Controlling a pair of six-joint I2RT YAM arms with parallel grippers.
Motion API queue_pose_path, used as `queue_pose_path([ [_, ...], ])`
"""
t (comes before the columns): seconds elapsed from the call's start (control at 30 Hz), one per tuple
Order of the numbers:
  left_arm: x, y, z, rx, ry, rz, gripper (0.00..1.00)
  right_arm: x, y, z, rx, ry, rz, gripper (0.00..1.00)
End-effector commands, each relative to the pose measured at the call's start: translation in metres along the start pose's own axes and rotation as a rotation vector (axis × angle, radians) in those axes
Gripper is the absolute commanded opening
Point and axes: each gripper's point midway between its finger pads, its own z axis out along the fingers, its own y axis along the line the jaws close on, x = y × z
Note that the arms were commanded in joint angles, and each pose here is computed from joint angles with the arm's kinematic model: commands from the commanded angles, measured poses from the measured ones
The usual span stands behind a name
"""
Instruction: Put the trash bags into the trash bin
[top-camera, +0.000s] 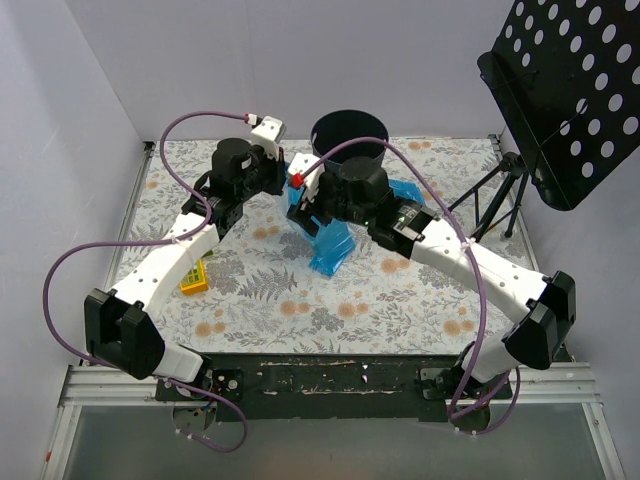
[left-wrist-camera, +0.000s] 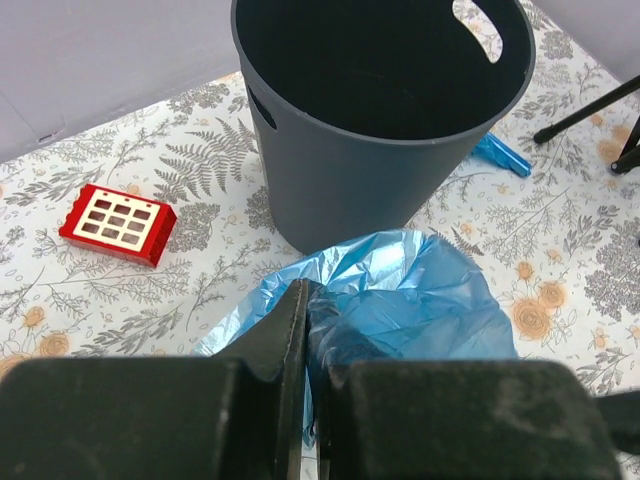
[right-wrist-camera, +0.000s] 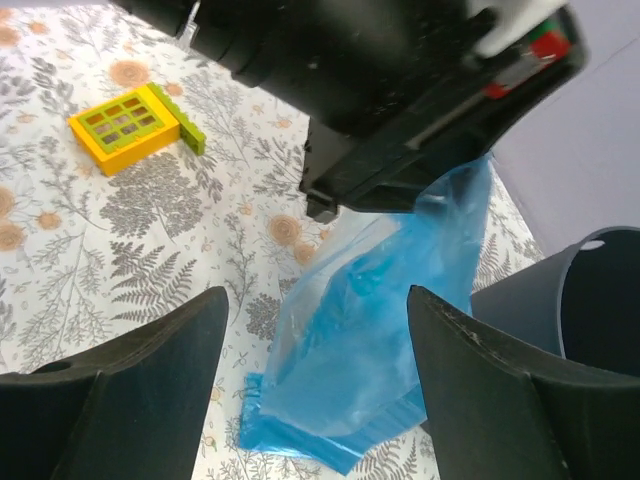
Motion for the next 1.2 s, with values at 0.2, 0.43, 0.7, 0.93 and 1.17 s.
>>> queue_pose_path([
  [0.2,-0.034,0.0,-0.015,-0.02,-0.062,-0.038,0.0,-0.002,-0.073,0.007,0.523,0.014,-0.062,0.82],
  [0.43,-0.039,0.001,-0.019,-0.026,-0.077,-0.043,0.0,0.013,-0.067,0.024,0.485,0.038,-0.054,0.62],
  [0.7,-0.027,0.012,-0.027,-0.081,-0.075,0.019,0.0,0.021,-0.101,-0.013,0.497,0.076,-0.053,0.01],
  [0.93,-0.011,0.015,-0.026,-0.087,-0.056,0.036,0.0,0.015,-0.122,-0.064,0.447,0.062,-0.016,0.01],
  [1.17,-0.007,0.011,-0.02,-0.058,-0.045,0.04,0.0,0.022,-0.12,-0.086,0.36,0.015,0.049,0.01],
])
